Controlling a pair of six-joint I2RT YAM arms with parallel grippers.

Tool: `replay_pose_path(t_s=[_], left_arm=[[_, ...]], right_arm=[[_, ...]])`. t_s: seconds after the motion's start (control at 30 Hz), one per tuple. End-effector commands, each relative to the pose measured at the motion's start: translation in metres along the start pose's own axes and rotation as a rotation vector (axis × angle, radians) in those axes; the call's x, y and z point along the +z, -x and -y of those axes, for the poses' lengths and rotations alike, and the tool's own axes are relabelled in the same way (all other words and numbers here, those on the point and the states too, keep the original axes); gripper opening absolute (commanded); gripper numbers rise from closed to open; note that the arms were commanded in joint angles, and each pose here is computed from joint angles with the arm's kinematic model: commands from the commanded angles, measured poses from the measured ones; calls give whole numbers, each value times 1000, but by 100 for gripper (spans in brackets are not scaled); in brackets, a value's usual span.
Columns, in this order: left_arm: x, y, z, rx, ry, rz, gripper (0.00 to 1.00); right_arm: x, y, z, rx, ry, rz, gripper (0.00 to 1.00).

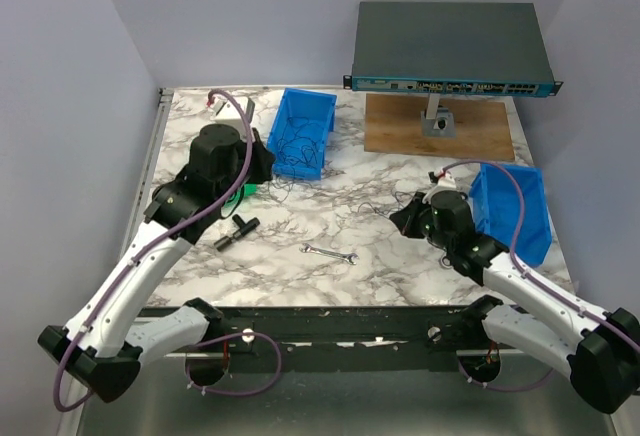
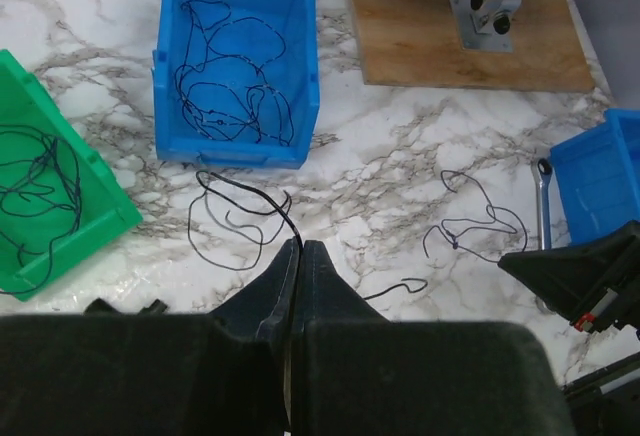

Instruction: Untangle the cables

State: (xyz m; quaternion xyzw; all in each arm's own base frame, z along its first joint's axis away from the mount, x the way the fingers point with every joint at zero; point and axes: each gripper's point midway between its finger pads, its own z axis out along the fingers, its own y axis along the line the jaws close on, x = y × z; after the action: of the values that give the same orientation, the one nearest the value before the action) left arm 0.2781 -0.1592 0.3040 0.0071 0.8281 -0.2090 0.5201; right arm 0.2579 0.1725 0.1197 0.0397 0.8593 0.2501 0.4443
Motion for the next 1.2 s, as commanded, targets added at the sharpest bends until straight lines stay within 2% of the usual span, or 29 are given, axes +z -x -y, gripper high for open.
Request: replay_pose_path(t_s=[0.0,0.27,0.5,0.83,1.0,1.17], left_arm=[[12,27,5,90,26,-15,0],[65,74,12,87,55,-14,0],[139,84,-3,83,107,-71,0],[256,32,-65,239,298,-194,0],[276,0,-99,353,461,-269,0],[287,-28,-94,412,444,-365,0]], right_arm=[[-1,-1,-9,-19,77,16,1],[-6,1,-20,-47,144,25,1],[-10,6,-18,-56,134,52,1],[-9,-2,-12,-52,123,38,1],[-9,-2,-12,-51,125,42,1],[-4,-3,-13,-52,125,41,1]])
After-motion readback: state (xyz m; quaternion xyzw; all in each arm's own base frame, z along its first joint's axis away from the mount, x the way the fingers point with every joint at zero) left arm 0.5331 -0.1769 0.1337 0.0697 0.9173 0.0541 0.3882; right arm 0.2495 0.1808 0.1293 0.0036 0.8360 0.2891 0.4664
